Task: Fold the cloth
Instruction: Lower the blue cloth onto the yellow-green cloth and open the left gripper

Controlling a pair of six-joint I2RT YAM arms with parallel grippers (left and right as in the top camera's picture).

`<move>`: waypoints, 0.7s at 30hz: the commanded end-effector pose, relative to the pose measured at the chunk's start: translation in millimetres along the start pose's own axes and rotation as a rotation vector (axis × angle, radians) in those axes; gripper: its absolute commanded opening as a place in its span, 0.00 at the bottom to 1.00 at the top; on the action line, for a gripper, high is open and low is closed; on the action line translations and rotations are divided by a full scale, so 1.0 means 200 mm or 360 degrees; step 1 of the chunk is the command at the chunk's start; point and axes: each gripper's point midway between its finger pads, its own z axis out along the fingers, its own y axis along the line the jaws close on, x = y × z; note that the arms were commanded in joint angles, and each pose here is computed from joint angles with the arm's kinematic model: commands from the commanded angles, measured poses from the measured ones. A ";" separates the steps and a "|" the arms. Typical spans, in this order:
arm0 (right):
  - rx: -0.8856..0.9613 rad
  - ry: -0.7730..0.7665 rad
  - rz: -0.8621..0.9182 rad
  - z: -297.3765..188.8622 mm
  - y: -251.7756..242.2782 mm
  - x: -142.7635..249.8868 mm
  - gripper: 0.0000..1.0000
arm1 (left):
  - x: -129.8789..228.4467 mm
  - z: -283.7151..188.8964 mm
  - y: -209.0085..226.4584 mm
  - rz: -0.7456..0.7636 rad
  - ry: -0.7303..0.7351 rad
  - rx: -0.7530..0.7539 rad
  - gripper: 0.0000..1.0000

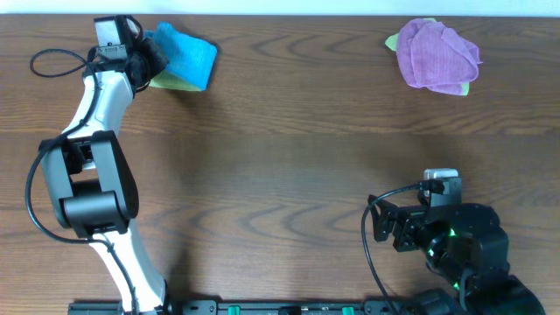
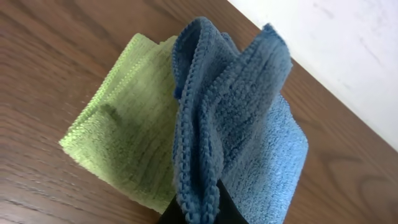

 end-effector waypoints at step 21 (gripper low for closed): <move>0.0005 -0.0006 0.0033 0.00 -0.01 0.00 0.99 | -0.10 -0.01 0.28 0.0092 -0.0084 -0.0296 0.69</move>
